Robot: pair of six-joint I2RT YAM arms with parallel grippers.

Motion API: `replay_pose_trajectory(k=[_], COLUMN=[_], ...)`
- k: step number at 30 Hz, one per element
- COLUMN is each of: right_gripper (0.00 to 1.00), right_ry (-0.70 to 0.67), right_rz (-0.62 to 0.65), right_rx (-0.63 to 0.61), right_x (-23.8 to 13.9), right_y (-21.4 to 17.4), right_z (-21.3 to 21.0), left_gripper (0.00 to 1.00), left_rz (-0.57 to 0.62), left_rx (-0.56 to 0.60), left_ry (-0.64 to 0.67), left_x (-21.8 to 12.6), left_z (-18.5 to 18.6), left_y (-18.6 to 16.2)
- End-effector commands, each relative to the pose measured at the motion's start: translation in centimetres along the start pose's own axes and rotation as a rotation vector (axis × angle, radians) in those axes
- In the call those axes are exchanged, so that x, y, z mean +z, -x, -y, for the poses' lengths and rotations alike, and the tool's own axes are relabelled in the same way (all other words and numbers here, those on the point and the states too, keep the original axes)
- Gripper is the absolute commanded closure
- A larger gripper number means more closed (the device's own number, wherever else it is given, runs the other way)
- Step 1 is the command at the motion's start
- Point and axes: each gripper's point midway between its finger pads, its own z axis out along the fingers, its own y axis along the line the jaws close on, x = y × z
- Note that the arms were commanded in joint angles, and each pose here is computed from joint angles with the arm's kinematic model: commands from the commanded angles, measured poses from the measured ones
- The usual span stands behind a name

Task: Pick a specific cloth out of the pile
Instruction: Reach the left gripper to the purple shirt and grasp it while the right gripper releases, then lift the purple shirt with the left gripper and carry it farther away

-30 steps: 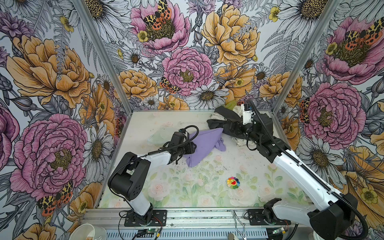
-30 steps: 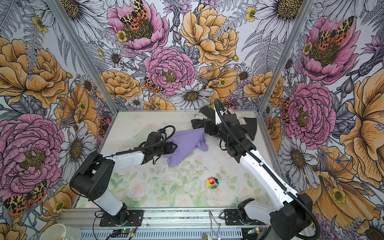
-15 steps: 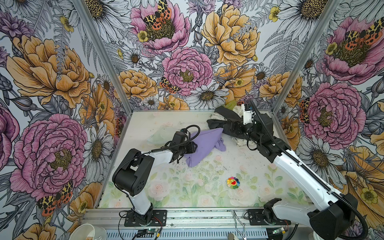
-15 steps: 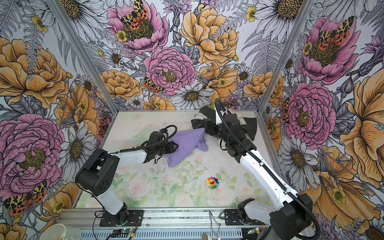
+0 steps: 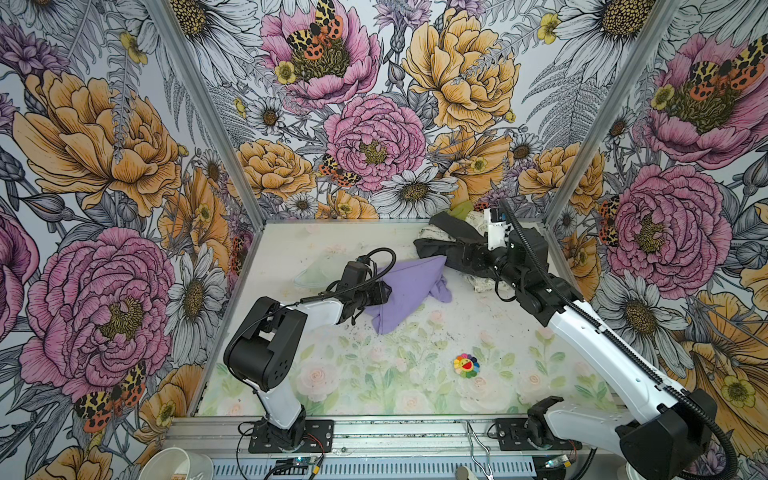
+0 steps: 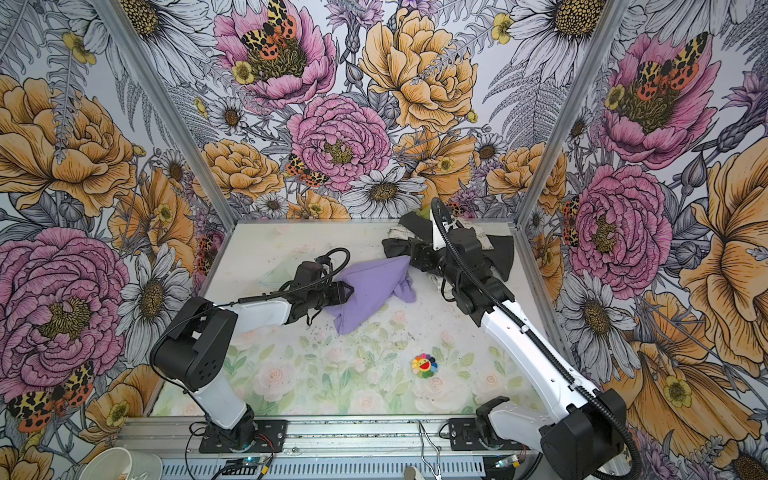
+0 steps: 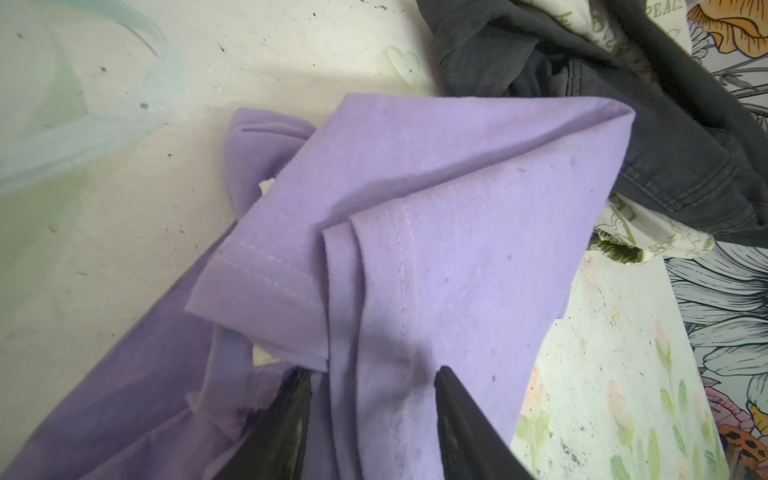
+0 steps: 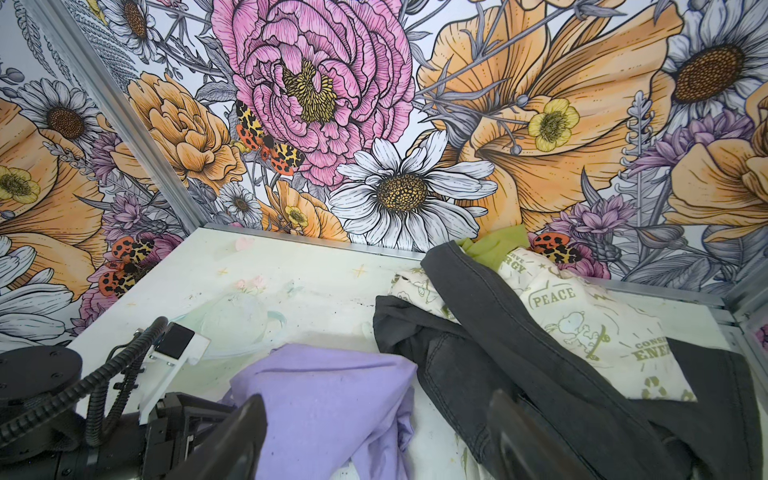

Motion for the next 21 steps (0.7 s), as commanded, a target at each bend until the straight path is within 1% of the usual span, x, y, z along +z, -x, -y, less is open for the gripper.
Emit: replay_pose_trajectory(k=[1,4,7,10,14,17,21], right_gripper=[0.16,0.16,0.16,0.16,0.16,0.16,0.16], right_ry=[0.005,0.005,0.002,-0.001,-0.003,-0.006,-0.011], right_rz=[0.024,0.025,0.025,0.025,0.023,0.025,0.030], right_rx=[0.008,0.009,0.008,0.008,0.007,0.008,0.004], right_x=[-0.7,-0.7,-0.8,-0.8,-0.9,-0.9,-1.1], right_y=[0.6,0.6,0.5,0.5,0.3,0.4,0.4], right_z=[0.0,0.1,0.2,0.3,0.3,0.4,0.6], left_gripper=[0.50,0.52,0.62,0.73,0.99,1.00,1.00], left_rz=[0.006,-0.001,0.002,0.015,0.030,0.051,0.128], left_rx=[-0.006,-0.012,-0.017,-0.014,-0.011,-0.006,0.017], left_ry=[-0.028,-0.042,-0.057,-0.066,-0.083,-0.090,-0.089], left_x=[0.9,1.4,1.6,1.3,0.9,0.2,-2.0], left_z=[0.7,1.0,1.3,1.6,2.2,2.6,3.3], left_y=[0.5,0.5,0.7,1.0,1.6,2.1,3.9])
